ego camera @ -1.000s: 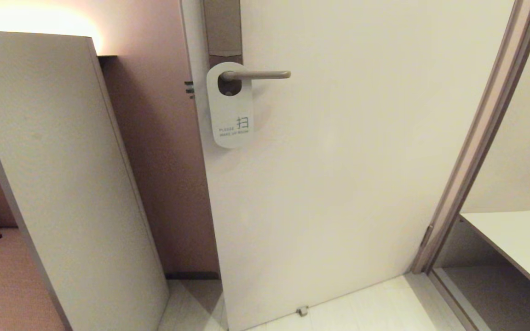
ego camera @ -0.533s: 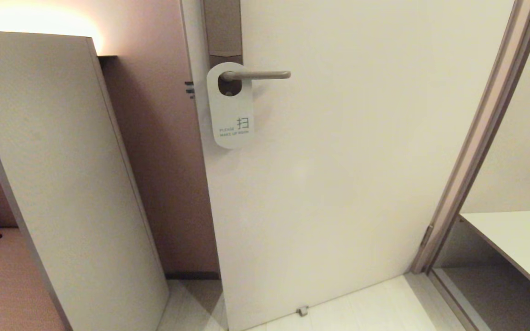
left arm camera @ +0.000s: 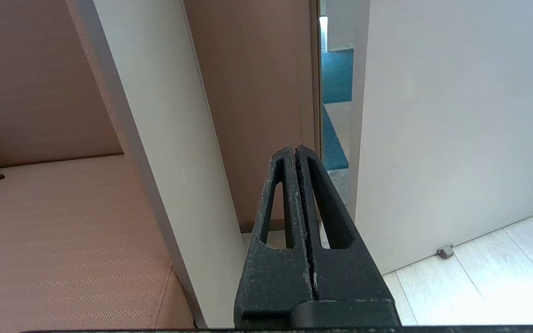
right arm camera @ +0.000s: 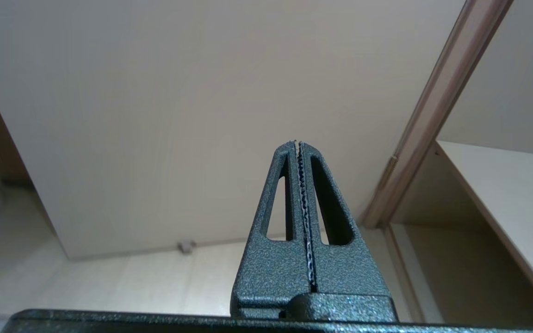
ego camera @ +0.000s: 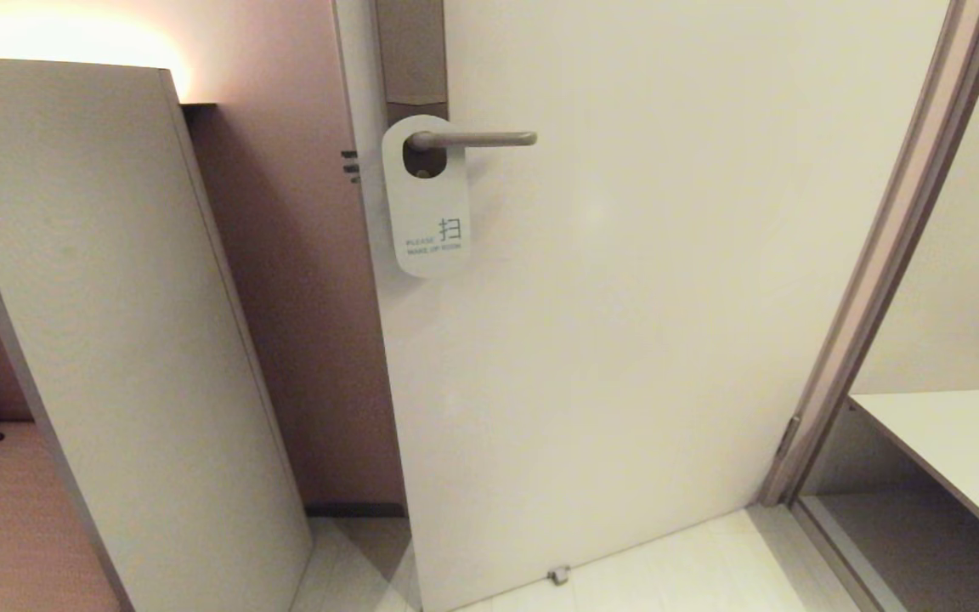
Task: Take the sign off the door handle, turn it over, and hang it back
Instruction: Take down the sign
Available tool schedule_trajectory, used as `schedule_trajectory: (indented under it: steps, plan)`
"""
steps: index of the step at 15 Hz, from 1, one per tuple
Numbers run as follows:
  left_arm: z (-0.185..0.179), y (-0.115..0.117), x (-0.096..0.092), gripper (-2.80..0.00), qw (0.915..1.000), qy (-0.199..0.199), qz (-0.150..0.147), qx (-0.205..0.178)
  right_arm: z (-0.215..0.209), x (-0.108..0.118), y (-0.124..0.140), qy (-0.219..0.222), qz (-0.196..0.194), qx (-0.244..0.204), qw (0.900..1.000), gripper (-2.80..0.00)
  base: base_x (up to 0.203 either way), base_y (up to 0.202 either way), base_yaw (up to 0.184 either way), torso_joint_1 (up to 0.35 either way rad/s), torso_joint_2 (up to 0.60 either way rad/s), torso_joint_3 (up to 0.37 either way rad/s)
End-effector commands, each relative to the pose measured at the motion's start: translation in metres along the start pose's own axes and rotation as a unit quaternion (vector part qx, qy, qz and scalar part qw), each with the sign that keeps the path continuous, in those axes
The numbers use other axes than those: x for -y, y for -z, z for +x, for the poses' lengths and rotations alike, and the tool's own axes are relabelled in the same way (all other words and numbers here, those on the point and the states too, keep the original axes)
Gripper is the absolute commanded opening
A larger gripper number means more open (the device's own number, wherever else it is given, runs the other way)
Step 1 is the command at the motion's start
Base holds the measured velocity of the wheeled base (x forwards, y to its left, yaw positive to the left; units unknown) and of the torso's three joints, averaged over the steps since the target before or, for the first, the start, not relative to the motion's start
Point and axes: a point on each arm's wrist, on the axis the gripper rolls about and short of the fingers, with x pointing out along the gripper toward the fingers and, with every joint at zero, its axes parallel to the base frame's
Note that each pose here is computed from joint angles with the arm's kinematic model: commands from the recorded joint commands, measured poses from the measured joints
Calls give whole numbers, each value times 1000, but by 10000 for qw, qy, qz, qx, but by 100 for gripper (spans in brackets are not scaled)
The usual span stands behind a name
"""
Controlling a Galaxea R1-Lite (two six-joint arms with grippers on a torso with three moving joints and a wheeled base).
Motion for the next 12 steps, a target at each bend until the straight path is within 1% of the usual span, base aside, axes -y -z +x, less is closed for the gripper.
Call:
schedule_trajectory:
  steps: [1, 12]
  plan:
    - [0, 0, 0, -280, 10000, -7, 3, 0, -2, 0, 1, 0, 16, 147, 9999, -280, 0, 0, 0, 0, 0, 0]
    - [0, 0, 0, -280, 10000, -3, 11, 6, -2, 0, 1, 8, 32, 146, 9999, -280, 0, 0, 0, 0, 0, 0]
